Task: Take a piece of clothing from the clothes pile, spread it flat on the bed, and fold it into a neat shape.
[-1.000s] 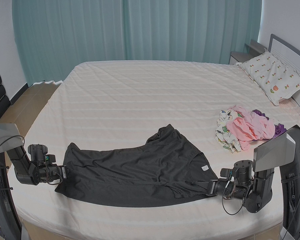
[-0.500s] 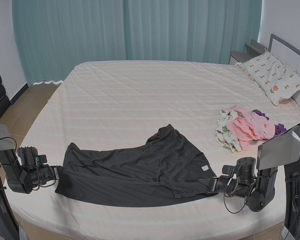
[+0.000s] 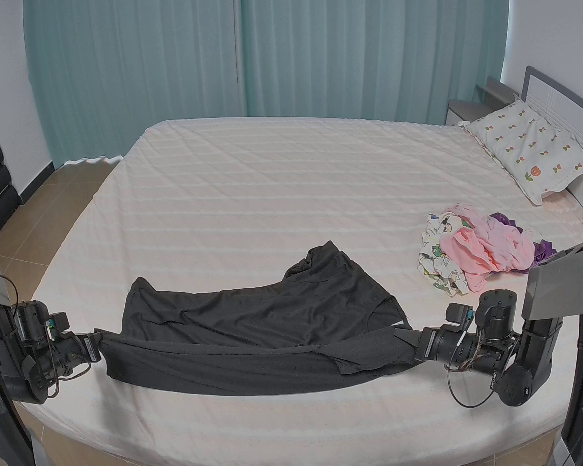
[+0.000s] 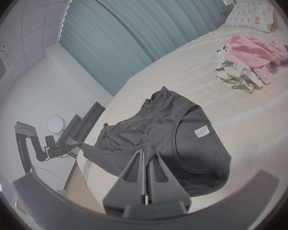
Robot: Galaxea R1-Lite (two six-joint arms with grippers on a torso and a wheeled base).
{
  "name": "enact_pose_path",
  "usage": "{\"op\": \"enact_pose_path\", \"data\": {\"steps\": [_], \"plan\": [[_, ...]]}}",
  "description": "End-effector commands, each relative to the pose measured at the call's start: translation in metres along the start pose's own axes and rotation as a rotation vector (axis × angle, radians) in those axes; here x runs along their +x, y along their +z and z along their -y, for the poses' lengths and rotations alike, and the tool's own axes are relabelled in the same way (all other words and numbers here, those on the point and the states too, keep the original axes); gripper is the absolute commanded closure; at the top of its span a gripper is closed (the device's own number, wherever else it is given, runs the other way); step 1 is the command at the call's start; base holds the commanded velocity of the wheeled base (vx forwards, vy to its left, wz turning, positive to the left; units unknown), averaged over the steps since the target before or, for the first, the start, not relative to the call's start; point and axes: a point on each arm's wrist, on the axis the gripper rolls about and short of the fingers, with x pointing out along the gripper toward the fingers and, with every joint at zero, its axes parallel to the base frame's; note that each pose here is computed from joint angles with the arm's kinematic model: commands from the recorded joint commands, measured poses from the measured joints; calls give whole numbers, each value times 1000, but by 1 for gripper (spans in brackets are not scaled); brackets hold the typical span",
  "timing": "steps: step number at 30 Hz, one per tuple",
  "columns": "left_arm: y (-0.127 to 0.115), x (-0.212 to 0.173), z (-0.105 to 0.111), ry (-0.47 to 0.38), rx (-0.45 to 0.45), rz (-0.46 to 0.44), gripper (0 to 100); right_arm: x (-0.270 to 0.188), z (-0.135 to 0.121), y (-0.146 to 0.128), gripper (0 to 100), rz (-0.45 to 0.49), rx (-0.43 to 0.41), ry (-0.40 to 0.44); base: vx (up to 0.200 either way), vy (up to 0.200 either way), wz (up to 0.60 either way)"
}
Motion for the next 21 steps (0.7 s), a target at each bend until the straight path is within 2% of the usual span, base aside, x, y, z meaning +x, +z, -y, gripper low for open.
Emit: {"op": "enact_pose_path", "data": {"steps": [1,8,16,21], "plan": [[-15,-17,4,3,-16,-43,100,-18,-8,6,100,18,-1,14,0,0,0],[-22,-27,7,-33,-26,-64,100,-34,-11,0,100,-10,8,-1,0,0,0],[-25,-29,3,-27,-48,-84,100,-44,-12,-9,100,-54,10,-14,0,0,0],[-31,-33,3,-50,-72,-153,100,-47,-11,-14,100,-78,17,-27,0,0,0]]}}
